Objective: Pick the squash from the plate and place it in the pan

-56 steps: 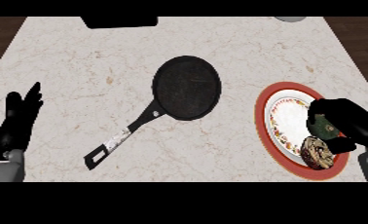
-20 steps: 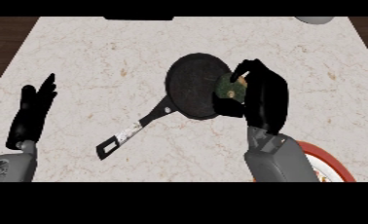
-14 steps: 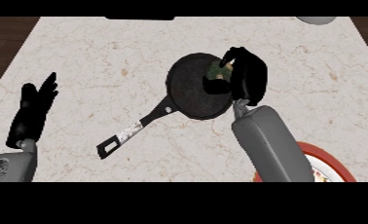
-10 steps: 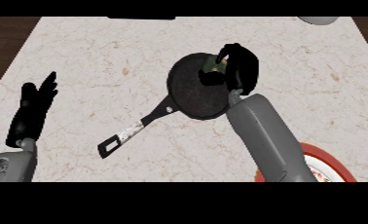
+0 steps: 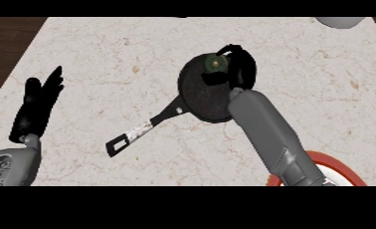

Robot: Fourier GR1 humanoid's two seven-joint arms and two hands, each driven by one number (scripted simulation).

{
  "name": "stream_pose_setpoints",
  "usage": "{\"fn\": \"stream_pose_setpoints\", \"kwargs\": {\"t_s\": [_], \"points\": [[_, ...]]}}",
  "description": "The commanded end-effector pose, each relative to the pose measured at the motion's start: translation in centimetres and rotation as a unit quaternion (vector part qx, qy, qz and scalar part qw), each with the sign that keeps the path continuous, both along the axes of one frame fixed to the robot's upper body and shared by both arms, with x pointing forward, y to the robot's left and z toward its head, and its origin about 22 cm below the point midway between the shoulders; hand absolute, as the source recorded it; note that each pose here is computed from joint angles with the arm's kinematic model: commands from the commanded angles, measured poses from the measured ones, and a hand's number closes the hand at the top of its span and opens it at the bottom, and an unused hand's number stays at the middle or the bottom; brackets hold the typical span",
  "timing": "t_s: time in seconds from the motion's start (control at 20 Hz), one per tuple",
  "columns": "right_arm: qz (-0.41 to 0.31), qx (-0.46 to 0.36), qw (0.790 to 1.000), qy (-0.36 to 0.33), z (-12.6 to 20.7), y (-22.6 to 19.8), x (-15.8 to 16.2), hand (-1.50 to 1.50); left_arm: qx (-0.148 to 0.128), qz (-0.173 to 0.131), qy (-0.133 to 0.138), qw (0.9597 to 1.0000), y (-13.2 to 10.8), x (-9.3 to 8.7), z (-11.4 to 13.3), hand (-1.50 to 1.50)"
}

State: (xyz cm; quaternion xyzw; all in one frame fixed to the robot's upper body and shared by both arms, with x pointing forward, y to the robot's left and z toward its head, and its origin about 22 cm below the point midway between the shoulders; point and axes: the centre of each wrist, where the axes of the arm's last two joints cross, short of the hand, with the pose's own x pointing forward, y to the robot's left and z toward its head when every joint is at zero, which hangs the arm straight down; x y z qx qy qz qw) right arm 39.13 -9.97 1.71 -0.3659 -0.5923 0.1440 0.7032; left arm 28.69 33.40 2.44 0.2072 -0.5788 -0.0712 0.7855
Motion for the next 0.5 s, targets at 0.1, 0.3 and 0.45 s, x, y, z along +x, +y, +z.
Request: {"fn": "stream_pose_setpoints", "kwargs": {"t_s": [0.1,0.3,0.45], "points": [[0.012,0.036,0.999,-0.01,-1.0,-0.1,0.7,-1.5,0.007,-0.013,0.001,0.9999,-1.3,1.2,0.1,0.0],[0.003,0.058,0.997,-0.046,-0.7,-0.1,1.1,-1.5,-0.004,-0.018,-0.003,0.9998,-1.9,0.6,-0.7,0.0],[-0.01,0.084,0.991,-0.101,-1.0,-0.9,1.0,-1.5,0.0,0.0,0.001,1.0,0.1,0.4,-0.3,0.0]]}}
